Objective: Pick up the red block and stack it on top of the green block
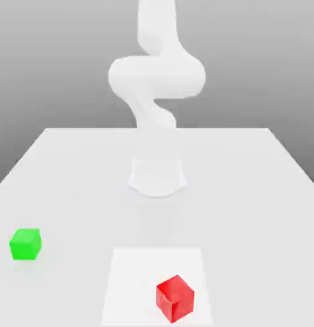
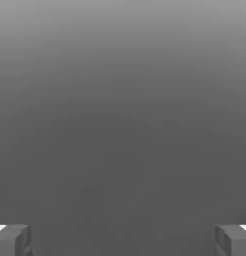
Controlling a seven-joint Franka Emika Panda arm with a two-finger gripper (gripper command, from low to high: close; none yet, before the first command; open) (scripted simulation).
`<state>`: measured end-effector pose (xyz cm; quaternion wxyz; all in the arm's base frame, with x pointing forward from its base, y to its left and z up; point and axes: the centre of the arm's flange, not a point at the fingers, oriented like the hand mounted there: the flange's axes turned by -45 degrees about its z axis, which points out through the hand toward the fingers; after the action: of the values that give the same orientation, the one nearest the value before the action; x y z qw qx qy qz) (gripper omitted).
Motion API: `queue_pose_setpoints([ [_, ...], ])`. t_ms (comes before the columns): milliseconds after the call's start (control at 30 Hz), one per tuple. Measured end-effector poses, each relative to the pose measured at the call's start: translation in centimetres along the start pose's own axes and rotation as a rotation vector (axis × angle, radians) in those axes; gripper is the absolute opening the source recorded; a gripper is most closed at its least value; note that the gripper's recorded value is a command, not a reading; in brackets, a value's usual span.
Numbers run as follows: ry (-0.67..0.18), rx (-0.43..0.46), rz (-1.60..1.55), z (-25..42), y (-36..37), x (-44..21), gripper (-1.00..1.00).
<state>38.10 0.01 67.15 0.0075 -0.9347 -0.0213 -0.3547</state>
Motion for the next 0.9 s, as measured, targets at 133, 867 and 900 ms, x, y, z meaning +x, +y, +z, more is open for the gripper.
queue_pose_setpoints([
  [133, -0.122, 0.046, -0.081, 8.5, -0.2, -1.1, 0.0],
  [867, -0.701, 0.196, -0.514, 41.5, -3.0, -25.3, 0.0],
  [900, -0.704, 0.196, -0.516, 42.5, -3.0, -26.2, 0.0],
])
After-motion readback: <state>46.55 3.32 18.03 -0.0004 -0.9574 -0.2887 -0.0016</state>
